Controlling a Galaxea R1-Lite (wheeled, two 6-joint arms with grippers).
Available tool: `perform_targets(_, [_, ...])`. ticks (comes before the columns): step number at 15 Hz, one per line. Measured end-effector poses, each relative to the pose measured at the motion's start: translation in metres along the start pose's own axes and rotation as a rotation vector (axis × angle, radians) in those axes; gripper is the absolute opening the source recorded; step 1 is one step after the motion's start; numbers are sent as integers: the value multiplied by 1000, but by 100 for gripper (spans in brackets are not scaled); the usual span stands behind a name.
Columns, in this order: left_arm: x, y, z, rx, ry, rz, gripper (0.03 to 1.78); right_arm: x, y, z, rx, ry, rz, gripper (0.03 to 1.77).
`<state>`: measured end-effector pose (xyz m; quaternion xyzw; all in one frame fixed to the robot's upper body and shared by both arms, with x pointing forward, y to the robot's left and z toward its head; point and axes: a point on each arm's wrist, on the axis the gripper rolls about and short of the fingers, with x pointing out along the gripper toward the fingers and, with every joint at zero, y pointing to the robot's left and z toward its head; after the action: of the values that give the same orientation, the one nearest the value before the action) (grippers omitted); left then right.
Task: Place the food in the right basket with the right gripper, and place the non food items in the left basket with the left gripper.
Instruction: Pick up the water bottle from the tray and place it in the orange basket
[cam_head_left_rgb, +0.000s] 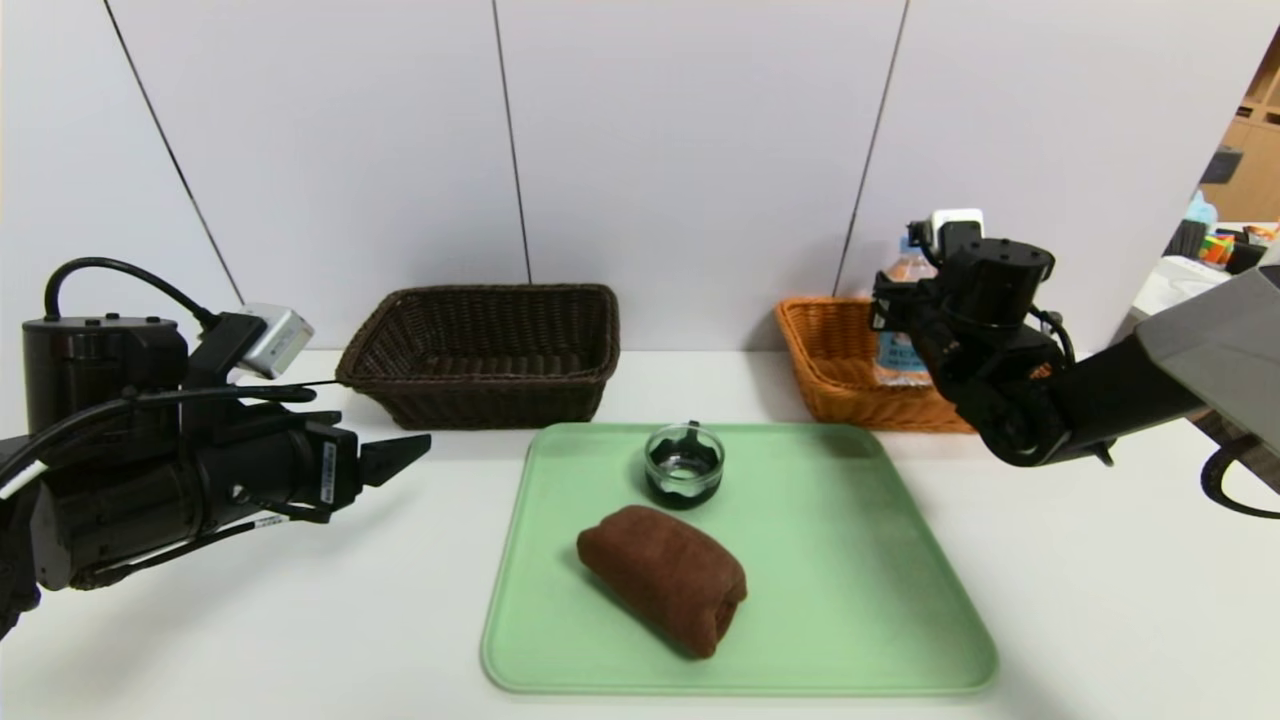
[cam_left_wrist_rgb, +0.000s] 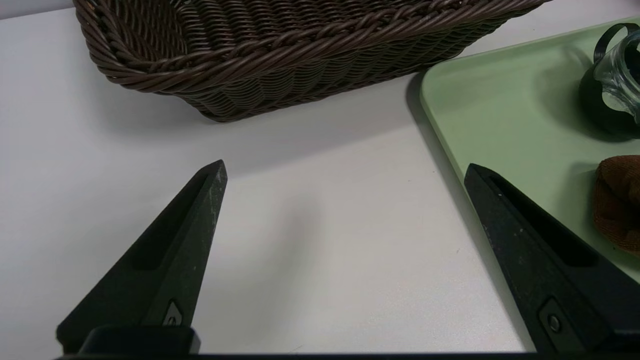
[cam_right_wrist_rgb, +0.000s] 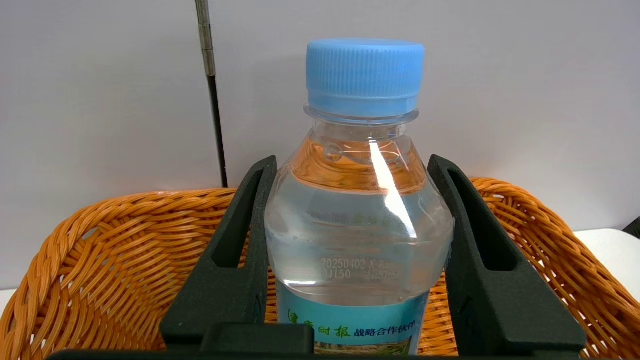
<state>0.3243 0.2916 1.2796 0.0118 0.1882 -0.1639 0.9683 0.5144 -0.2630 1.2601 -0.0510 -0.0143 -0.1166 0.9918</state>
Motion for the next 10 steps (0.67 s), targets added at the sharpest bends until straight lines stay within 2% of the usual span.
perform_targets(10, [5, -1, -1, 3, -3, -6, 169, 2, 1, -8, -10, 16, 1, 94])
